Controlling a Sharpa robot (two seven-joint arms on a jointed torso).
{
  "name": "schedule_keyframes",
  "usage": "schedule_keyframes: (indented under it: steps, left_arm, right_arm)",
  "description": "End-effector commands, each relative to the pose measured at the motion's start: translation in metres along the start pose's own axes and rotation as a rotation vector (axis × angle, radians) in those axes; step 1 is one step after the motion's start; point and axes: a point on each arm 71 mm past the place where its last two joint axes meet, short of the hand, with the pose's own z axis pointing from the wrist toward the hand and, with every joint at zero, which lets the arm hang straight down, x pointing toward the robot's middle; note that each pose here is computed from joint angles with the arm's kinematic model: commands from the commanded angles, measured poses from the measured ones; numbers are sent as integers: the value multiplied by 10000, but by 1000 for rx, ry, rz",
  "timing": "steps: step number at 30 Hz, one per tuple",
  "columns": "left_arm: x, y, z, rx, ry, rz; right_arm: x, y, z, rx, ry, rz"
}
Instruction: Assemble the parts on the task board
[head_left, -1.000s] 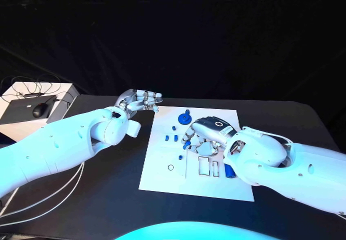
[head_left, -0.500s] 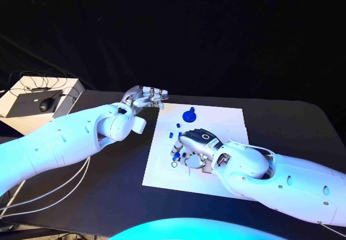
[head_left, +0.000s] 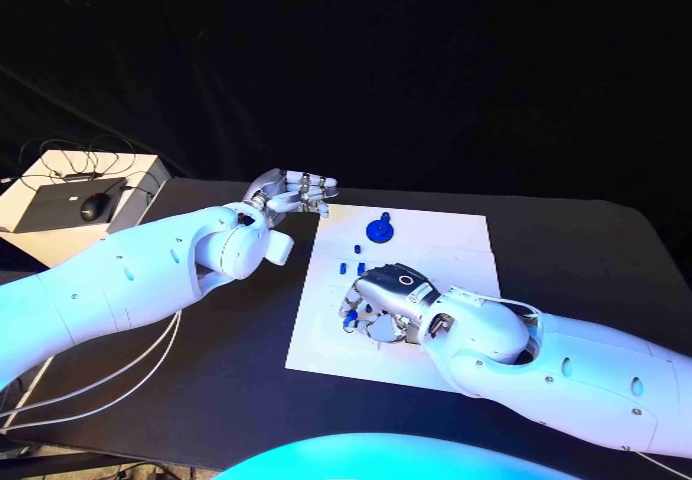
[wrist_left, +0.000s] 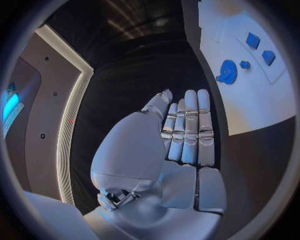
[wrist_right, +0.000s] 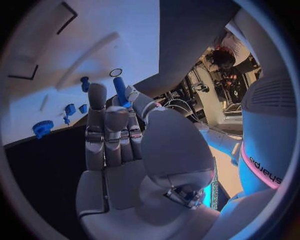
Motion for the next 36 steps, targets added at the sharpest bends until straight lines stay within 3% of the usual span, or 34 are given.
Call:
schedule_keyframes:
  steps: [1, 36]
  left_arm:
    - [21, -9, 2, 4, 19, -10]
    - [-1, -14, -13, 3, 14, -7]
  right_arm:
    - [23, 34, 6, -22, 6, -16]
    - [171, -82, 18, 15, 68, -40]
